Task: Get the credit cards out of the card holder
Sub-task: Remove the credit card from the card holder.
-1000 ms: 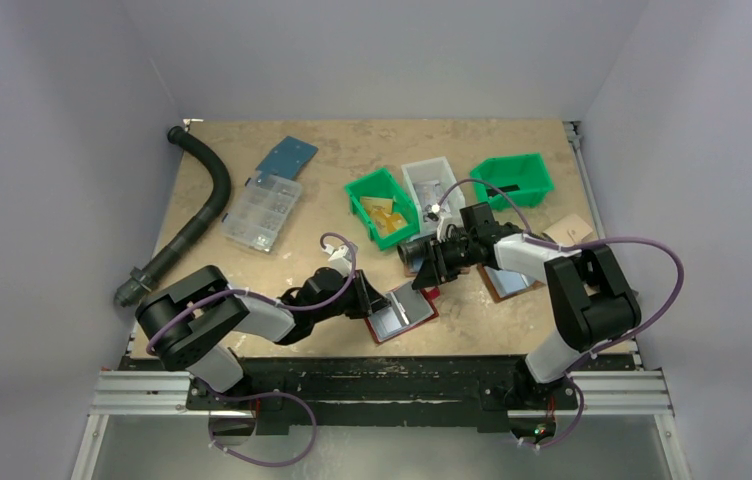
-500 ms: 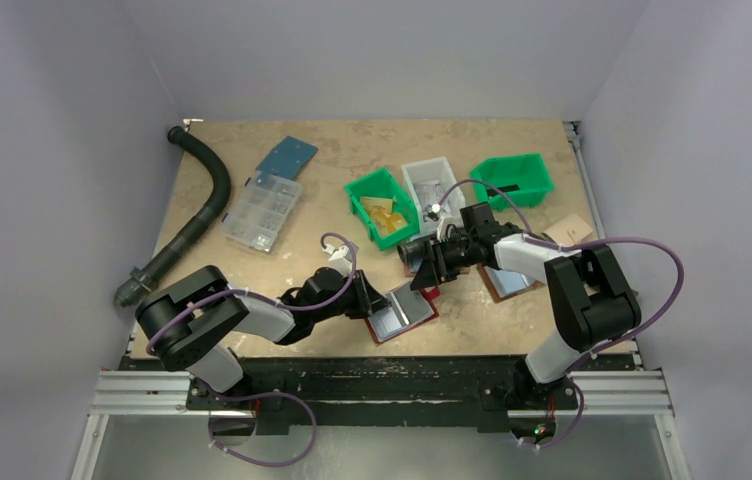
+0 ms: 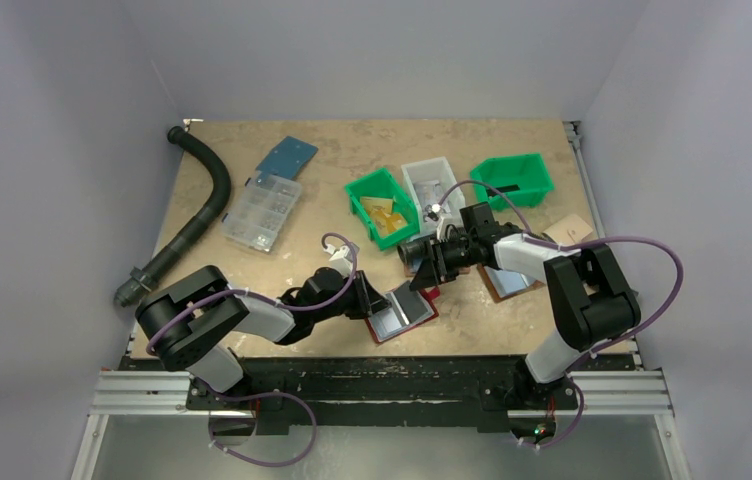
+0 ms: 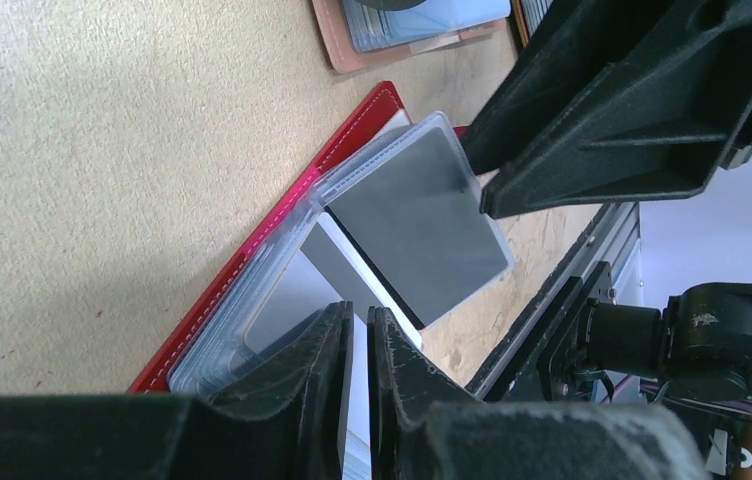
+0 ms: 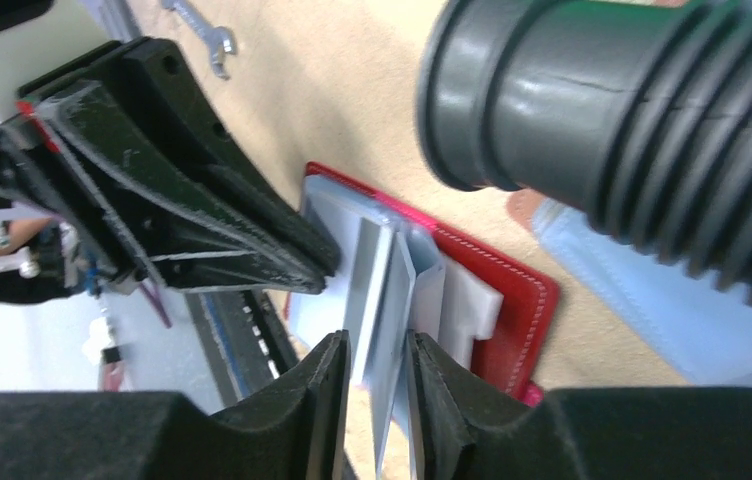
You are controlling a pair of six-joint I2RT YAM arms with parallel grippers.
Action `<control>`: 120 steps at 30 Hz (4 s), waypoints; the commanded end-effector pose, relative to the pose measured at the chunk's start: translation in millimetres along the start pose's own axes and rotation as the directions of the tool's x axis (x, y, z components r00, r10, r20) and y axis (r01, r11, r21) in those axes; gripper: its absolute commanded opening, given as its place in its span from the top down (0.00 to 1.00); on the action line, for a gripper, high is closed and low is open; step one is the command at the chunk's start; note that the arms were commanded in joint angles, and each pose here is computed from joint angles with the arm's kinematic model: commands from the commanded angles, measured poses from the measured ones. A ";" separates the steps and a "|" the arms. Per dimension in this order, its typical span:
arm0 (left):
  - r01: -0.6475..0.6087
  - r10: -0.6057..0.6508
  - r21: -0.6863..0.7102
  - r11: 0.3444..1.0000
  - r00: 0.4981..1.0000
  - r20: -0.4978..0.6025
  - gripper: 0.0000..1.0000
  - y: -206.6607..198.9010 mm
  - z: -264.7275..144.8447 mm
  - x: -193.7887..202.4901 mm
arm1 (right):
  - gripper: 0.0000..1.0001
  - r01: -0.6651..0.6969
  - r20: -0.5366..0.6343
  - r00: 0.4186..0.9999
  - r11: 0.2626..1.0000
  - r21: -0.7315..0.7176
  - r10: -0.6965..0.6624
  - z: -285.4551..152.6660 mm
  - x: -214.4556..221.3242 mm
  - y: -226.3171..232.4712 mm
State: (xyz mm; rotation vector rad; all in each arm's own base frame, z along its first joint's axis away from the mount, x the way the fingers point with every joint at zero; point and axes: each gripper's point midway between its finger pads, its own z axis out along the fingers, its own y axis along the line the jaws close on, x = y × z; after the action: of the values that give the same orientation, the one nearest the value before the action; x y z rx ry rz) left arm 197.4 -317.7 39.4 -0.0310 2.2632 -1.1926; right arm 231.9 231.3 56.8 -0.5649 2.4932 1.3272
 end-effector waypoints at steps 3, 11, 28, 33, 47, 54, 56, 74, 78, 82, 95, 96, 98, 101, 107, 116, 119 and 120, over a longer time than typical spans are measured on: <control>-0.032 0.032 0.049 0.998 0.999 0.013 0.84 -14.2 2.9 -6.1 | 0.67 -0.003 -0.013 1.000 0.988 -0.156 0.001 -3.1 -1.1 30.8; -0.046 0.045 0.053 0.998 0.999 0.022 0.84 -16.2 1.2 -8.5 | 0.68 0.044 -0.019 0.999 0.998 0.054 -0.043 6.7 0.2 -5.0; -0.152 0.125 0.179 0.972 0.980 0.154 0.49 -60.7 -34.1 -39.9 | 1.00 0.133 0.043 0.991 0.965 -0.226 -0.127 -16.9 -18.0 55.2; -0.146 0.095 0.288 0.946 0.979 0.183 0.45 -87.9 -42.8 -47.3 | 1.00 0.187 0.078 0.982 0.911 -0.367 -0.170 -33.4 -17.8 72.8; -0.094 -0.039 0.462 0.882 0.962 0.269 0.38 -115.7 -63.5 -55.8 | 1.00 0.263 0.172 0.964 0.837 -0.480 -0.205 -60.8 -23.9 86.7; -0.124 -0.049 0.464 0.877 0.938 0.343 0.37 -116.7 -70.8 -60.1 | 1.00 0.287 0.188 0.957 0.808 -0.514 -0.220 -66.8 -23.2 92.6; -0.136 -0.046 0.449 0.883 0.927 0.373 0.36 -113.9 -73.5 -63.8 | 1.00 0.288 0.190 0.957 0.806 -0.518 -0.220 -67.9 -23.8 93.1; -0.121 -0.086 0.575 0.809 0.944 0.320 0.34 -126.3 -68.0 -50.2 | 1.00 0.268 0.184 0.963 0.798 -0.539 -0.198 -71.3 -25.0 92.3; -0.085 -0.126 0.613 0.785 0.948 0.293 0.38 -129.3 -64.0 -48.1 | 1.00 0.257 0.178 0.966 0.801 -0.541 -0.189 -70.8 -24.6 91.6; -0.093 -0.124 0.629 0.772 0.948 0.293 0.40 -136.4 -62.7 -50.4 | 1.00 0.252 0.177 0.967 0.804 -0.539 -0.185 -70.3 -24.4 90.8; -0.137 -0.102 0.604 0.785 0.933 0.344 0.43 -146.7 -75.9 -63.9 | 1.00 0.240 0.172 0.970 0.810 -0.535 -0.174 -68.6 -24.9 88.6; -0.136 -0.098 0.598 0.790 0.934 0.342 0.43 -146.5 -74.9 -63.7 | 1.00 0.240 0.171 0.970 0.810 -0.535 -0.174 -68.5 -24.8 88.6; -0.142 -0.096 0.597 0.789 0.932 0.348 0.42 -148.6 -74.3 -66.0 | 1.00 0.238 0.170 0.970 0.809 -0.537 -0.173 -68.7 -24.7 88.8; -0.129 -0.097 0.589 0.797 0.937 0.337 0.43 -147.6 -66.7 -65.6 | 1.00 0.237 0.169 0.970 0.808 -0.539 -0.172 -69.0 -24.3 89.3; -0.111 -0.098 0.568 0.816 0.941 0.324 0.43 -142.7 -57.3 -64.4 | 1.00 0.239 0.170 0.970 0.807 -0.540 -0.174 -69.7 -24.7 90.1; -0.123 -0.037 0.466 0.876 0.947 0.320 0.42 -132.0 -51.6 -64.7 | 1.00 0.234 0.168 0.971 0.809 -0.539 -0.169 -69.0 -24.6 89.3; -0.125 -0.017 0.433 0.893 0.951 0.310 0.42 -128.8 -49.0 -63.9 | 1.00 0.234 0.168 0.971 0.810 -0.538 -0.169 -68.8 -24.4 89.0; -0.124 -0.014 0.428 0.895 0.952 0.307 0.41 -128.1 -48.7 -63.6 | 1.00 0.236 0.169 0.971 0.810 -0.537 -0.170 -68.9 -24.7 89.1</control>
State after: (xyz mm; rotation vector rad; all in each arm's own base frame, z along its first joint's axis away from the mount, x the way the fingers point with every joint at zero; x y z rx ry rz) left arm 189.8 -337.5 182.0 0.0003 1.6776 -1.5836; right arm 215.4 225.4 160.5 -0.7709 1.9219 1.9044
